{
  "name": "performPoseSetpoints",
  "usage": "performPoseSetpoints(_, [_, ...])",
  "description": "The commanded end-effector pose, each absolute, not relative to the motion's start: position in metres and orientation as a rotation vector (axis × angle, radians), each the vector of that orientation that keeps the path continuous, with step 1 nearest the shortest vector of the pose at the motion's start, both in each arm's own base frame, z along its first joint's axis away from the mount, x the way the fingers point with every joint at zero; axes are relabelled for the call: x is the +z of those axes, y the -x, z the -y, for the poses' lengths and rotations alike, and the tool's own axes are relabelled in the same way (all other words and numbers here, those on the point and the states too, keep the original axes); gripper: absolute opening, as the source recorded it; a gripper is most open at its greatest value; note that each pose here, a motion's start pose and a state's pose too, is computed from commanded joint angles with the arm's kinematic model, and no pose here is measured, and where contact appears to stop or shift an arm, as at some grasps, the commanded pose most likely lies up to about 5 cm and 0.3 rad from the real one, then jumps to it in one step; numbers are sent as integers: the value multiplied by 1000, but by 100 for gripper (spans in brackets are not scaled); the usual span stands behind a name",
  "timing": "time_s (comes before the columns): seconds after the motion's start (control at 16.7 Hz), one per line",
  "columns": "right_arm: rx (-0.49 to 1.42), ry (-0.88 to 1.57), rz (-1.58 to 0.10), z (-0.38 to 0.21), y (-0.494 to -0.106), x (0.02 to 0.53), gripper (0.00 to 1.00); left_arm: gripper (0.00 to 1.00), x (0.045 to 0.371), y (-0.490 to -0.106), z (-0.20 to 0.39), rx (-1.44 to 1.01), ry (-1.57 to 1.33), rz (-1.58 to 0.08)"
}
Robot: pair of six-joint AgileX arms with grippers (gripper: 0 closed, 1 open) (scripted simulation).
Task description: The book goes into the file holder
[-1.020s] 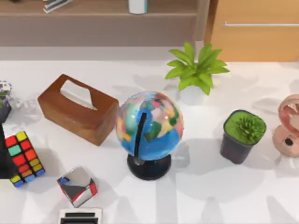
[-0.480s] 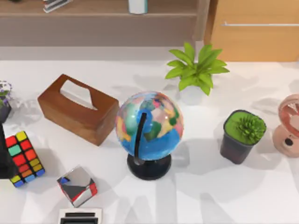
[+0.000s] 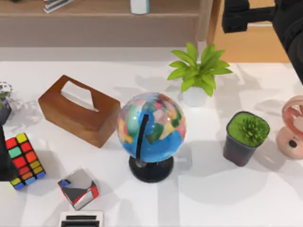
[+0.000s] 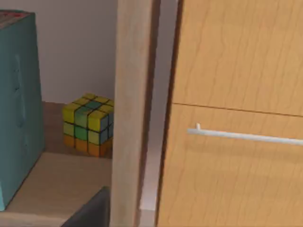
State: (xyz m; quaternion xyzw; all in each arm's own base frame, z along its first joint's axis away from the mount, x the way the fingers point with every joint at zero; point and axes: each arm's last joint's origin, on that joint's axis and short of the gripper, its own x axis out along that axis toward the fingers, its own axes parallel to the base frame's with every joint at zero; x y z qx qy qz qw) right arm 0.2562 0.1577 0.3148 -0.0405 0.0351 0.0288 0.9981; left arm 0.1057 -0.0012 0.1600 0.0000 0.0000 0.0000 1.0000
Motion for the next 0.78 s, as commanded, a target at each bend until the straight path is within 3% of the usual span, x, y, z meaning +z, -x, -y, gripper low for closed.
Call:
performPoseSetpoints(0.36, [44,95,-70,-289,-348,268,100,100,160,-106,1,0,0,0])
performPoseSetpoints(0.78, [0,24,2,-354,-407,216,100,100,160,-106,1,0,0,0])
